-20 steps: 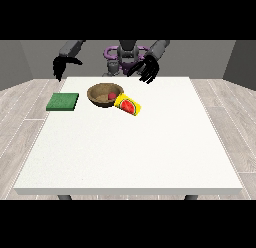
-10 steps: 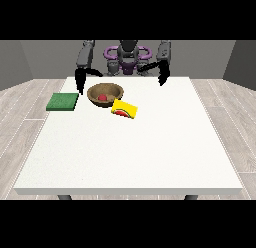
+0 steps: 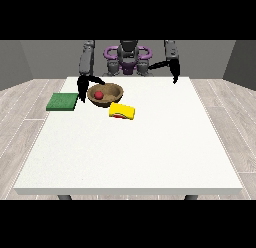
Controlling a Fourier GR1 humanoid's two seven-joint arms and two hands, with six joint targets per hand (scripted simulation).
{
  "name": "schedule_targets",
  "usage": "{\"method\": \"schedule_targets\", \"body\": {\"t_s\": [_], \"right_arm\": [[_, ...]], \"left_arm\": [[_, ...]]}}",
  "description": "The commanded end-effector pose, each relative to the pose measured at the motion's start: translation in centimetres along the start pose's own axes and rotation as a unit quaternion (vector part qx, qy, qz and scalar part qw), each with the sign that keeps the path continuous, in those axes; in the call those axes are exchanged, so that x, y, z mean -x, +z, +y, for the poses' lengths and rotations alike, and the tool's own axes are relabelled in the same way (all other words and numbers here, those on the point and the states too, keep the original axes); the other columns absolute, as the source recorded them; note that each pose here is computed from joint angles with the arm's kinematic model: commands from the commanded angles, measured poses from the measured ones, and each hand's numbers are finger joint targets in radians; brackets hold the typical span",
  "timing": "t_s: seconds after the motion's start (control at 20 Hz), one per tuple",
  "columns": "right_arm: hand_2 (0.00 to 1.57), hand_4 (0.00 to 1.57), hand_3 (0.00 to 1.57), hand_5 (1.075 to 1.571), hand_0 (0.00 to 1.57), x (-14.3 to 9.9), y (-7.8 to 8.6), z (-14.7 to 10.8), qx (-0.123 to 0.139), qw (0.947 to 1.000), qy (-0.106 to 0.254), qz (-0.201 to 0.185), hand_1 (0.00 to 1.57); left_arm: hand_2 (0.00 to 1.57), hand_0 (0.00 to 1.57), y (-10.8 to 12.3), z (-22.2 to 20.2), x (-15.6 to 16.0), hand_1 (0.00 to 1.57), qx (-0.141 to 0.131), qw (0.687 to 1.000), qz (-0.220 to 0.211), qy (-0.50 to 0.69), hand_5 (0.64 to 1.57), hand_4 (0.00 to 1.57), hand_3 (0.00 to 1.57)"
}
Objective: Pick the cup and pour the ball into the bowl, then pick the bowl and place it on the pad
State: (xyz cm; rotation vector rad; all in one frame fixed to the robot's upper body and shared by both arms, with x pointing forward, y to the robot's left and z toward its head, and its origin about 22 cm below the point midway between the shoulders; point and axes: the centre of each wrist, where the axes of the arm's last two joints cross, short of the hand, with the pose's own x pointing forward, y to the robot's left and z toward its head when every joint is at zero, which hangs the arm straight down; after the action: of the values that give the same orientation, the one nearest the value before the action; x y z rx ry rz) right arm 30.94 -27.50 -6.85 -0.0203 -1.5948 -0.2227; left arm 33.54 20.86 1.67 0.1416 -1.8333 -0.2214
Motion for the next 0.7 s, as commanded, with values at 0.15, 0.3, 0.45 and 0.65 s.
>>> {"method": "schedule_targets", "body": {"t_s": [0.15,0.3,0.45,0.65], "right_arm": [[0.0,0.12,0.0,1.563,0.0,1.8,-0.3,-0.2,-0.004,1.0,0.005,0.001,0.0],[0.0,0.14,0.0,1.564,0.0,2.8,-0.1,1.4,0.003,0.9998,0.002,0.018,0.0],[0.0,0.14,0.0,1.565,0.0,3.4,-0.1,0.4,0.022,0.9994,-0.009,0.027,0.0],[1.57,0.47,0.0,1.512,1.45,5.3,2.4,-1.6,0.111,0.9861,0.044,0.116,1.45]], "left_arm": [[0.0,0.0,-0.5,3.4,-1.0,0.0,0.002,1.0,-0.022,-0.004,1.566,0.0,0.0],[0.0,0.0,0.4,3.2,-0.8,0.0,-0.004,1.0,0.0,-0.006,1.566,0.0,0.0],[0.0,0.0,0.9,1.1,-1.7,0.0,0.008,1.0,-0.018,-0.003,1.566,0.0,0.0],[0.0,0.0,-1.0,1.1,-3.8,0.0,0.019,0.998,-0.056,0.012,1.571,0.08,0.0]]}}
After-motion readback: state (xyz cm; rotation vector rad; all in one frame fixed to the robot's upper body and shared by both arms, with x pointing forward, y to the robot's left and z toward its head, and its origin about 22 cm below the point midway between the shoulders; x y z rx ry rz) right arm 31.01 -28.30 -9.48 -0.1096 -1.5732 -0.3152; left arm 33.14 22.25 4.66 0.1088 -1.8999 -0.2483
